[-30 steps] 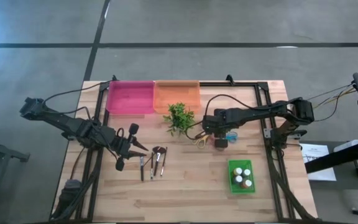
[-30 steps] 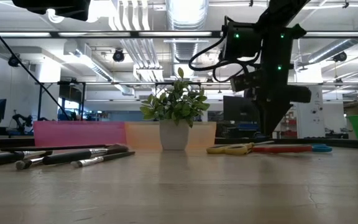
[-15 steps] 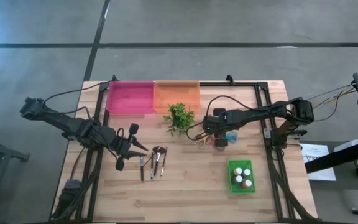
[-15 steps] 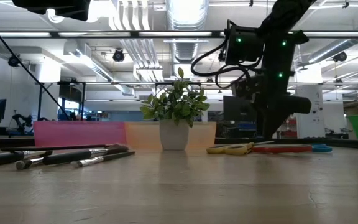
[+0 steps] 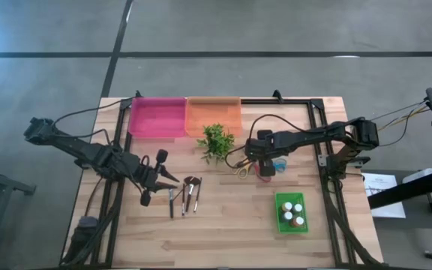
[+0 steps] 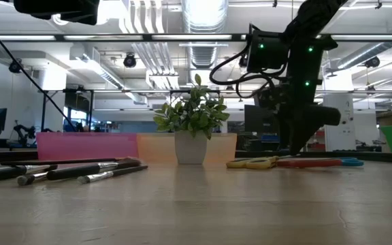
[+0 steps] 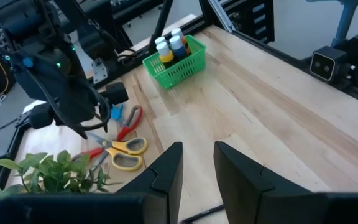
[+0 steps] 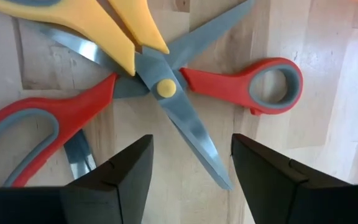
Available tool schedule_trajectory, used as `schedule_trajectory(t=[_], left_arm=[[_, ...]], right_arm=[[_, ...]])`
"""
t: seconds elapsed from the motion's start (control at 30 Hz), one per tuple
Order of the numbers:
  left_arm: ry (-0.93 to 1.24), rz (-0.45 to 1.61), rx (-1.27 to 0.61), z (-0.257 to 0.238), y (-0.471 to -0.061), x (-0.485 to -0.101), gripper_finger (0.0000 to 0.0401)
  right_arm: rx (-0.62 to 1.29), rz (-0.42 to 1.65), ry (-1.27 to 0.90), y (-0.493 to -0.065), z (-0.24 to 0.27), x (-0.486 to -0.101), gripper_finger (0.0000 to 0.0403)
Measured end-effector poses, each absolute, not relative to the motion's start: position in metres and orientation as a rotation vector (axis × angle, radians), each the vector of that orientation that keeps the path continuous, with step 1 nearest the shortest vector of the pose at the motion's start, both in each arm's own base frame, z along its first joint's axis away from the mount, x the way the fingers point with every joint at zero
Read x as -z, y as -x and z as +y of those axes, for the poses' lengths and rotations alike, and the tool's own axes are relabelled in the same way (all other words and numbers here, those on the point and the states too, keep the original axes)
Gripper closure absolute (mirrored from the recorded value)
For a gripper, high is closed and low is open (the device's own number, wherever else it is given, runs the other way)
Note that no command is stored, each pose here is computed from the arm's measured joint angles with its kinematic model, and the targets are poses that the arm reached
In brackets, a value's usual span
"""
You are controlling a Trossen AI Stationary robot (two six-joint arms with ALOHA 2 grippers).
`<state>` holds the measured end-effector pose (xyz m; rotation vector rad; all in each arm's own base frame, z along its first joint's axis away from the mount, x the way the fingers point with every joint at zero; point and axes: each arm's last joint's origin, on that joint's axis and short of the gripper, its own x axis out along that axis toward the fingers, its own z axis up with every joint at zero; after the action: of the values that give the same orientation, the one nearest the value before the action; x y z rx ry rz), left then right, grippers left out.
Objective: Pick & Place Paint Supplies
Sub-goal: Put the yellow scissors into the pink bin
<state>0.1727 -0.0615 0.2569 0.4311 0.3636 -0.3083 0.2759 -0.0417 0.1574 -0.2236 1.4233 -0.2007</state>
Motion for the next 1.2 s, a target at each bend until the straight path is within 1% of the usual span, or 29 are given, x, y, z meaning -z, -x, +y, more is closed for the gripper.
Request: schedule_trajectory(t=[0.27, 0.53, 0.8, 0.87, 0.93, 1.2], left_arm=[[-0.433, 0.351, 0.307, -0.062, -0.173, -0.258, 0.0302], [-0.434, 0.352, 0.307, -0.062, -0.173, -0.258, 0.0302], [-0.434, 0.352, 0.307, -0.062, -0.173, -0.258, 0.0302], [-0.433, 0.351, 0.307, -0.062, -0.173, -0.258, 0.0302], [-0.433, 0.351, 0.307, -0.062, -0.173, -0.258, 0.0302], [-0.433, 0.352, 0.306, -0.062, -0.173, -0.258, 0.0302]], right_arm=[[0.183, 1.432, 0.178, -0.275, -0.047, -0.151, 0.0188], [0.148, 1.489, 0.205, -0.280, -0.049, -0.133, 0.0188], [0.148, 1.491, 0.179, -0.279, -0.055, -0.133, 0.0191], [0.146, 1.493, 0.175, -0.279, -0.055, -0.133, 0.0204], [0.144, 1.494, 0.172, -0.279, -0.055, -0.133, 0.0228], [0.124, 1.497, 0.149, -0.278, -0.054, -0.132, 0.0354]])
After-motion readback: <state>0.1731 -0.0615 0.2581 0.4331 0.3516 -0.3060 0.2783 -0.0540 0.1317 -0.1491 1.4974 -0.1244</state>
